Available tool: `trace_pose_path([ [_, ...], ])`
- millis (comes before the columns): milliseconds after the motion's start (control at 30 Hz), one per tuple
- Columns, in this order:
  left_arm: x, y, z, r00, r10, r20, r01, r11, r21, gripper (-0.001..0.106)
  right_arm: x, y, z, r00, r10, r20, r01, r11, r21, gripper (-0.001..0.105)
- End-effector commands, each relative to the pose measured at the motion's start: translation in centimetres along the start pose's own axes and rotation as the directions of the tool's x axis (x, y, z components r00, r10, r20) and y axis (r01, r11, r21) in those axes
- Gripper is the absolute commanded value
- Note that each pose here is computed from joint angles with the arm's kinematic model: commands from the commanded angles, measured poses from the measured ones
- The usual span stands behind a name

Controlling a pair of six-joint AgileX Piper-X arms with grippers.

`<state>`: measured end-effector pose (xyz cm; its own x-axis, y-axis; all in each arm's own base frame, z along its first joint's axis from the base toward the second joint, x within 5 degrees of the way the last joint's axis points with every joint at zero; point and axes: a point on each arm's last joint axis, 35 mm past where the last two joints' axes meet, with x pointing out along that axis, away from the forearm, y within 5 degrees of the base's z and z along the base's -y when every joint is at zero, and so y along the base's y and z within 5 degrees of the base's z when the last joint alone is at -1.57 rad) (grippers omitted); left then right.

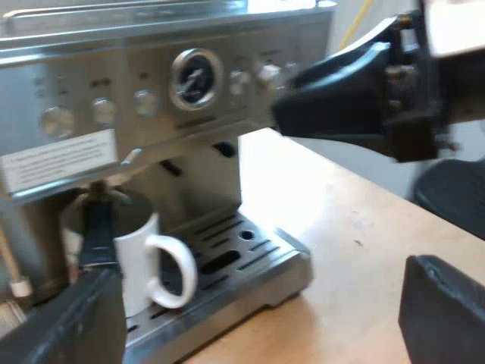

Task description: Place mug into machine

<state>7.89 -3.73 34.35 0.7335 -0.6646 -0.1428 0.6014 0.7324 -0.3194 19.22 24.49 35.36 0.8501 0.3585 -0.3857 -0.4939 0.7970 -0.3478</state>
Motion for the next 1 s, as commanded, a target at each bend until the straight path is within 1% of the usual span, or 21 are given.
trace_pose_path([
  [33, -0.3, -0.3, 1.0, 0.999, 0.028, 0.037, -0.028, 1.000, 0.000, 0.077, -0.9, -0.8, 0.4, 1.000, -0.018, 0.000, 0.018, 1.000, 0.000, 0.070],
  [133, 0.0, -0.3, 1.9, 0.999, 0.033, 0.032, -0.033, 0.999, -0.001, 0.077, -1.5, -1.9, 0.6, 0.999, -0.041, 0.012, 0.041, 0.999, 0.021, 0.063],
  [200, 0.6, -0.3, 3.0, 0.999, 0.036, 0.023, -0.036, 0.999, -0.006, 0.077, -2.0, -3.1, 0.8, 0.998, -0.056, 0.027, 0.055, 0.998, 0.043, 0.059],
  [233, 0.8, -0.3, 3.3, 0.999, 0.037, 0.020, -0.036, 0.999, -0.007, 0.077, -2.1, -3.4, 0.8, 0.998, -0.062, 0.031, 0.061, 0.997, 0.049, 0.059],
  [300, 1.4, -0.2, 4.5, 0.999, 0.039, 0.012, -0.038, 0.999, -0.002, 0.077, -2.6, -5.0, 0.8, 0.994, -0.101, 0.031, 0.098, 0.992, 0.074, 0.059],
  [333, 1.5, -0.3, 4.9, 0.999, 0.038, 0.015, -0.038, 0.999, 0.004, 0.077, -2.7, -5.4, 0.7, 0.994, -0.111, 0.023, 0.109, 0.991, 0.077, 0.059],
  [500, 2.8, -0.1, 7.3, 0.997, 0.079, 0.016, -0.080, 0.996, 0.025, 0.077, -3.9, -9.5, -0.4, 0.988, -0.152, -0.032, 0.154, 0.981, 0.116, 0.059],
  [533, 3.0, 0.0, 7.5, 0.997, 0.082, 0.015, -0.082, 0.996, 0.025, 0.077, -4.0, -9.8, -0.6, 0.987, -0.154, -0.038, 0.157, 0.980, 0.119, 0.059],
  [600, 3.5, 0.1, 8.3, 0.996, 0.085, 0.012, -0.086, 0.996, 0.028, 0.077, -4.7, -11.9, -1.3, 0.980, -0.188, -0.072, 0.196, 0.970, 0.144, 0.059],
  [633, 3.6, 0.1, 8.4, 0.996, 0.087, 0.013, -0.088, 0.996, 0.028, 0.077, -4.8, -12.4, -1.5, 0.978, -0.193, -0.083, 0.204, 0.968, 0.149, 0.059],
  [700, 3.9, 0.2, 8.9, 0.994, 0.109, 0.013, -0.109, 0.994, 0.026, 0.077, -5.6, -14.2, -2.3, 0.970, -0.218, -0.113, 0.235, 0.956, 0.175, 0.059],
  [733, 4.0, 0.3, 8.9, 0.994, 0.113, 0.011, -0.113, 0.993, 0.024, 0.077, -5.9, -14.7, -2.5, 0.967, -0.226, -0.120, 0.245, 0.952, 0.183, 0.059],
  [800, 4.2, 0.6, 9.2, 0.990, 0.143, 0.003, -0.143, 0.990, 0.016, 0.077, -6.8, -16.5, -3.5, 0.953, -0.257, -0.162, 0.288, 0.934, 0.211, 0.059],
  [833, 4.2, 0.6, 9.3, 0.989, 0.147, 0.001, -0.147, 0.989, 0.014, 0.077, -7.2, -17.0, -3.8, 0.949, -0.263, -0.173, 0.297, 0.930, 0.218, 0.059],
  [900, 3.9, 1.2, 9.5, 0.982, 0.188, 0.012, -0.188, 0.982, 0.005, 0.076, -8.2, -18.4, -4.7, 0.938, -0.279, -0.203, 0.325, 0.913, 0.245, 0.059],
  [933, 3.8, 1.4, 9.5, 0.979, 0.203, 0.014, -0.203, 0.979, 0.001, 0.076, -8.4, -18.8, -4.9, 0.935, -0.284, -0.211, 0.332, 0.910, 0.250, 0.059],
  [1000, 3.3, 2.3, 9.5, 0.963, 0.268, 0.018, -0.267, 0.963, -0.019, 0.076, -9.5, -19.9, -5.6, 0.923, -0.309, -0.228, 0.365, 0.890, 0.272, 0.059],
])
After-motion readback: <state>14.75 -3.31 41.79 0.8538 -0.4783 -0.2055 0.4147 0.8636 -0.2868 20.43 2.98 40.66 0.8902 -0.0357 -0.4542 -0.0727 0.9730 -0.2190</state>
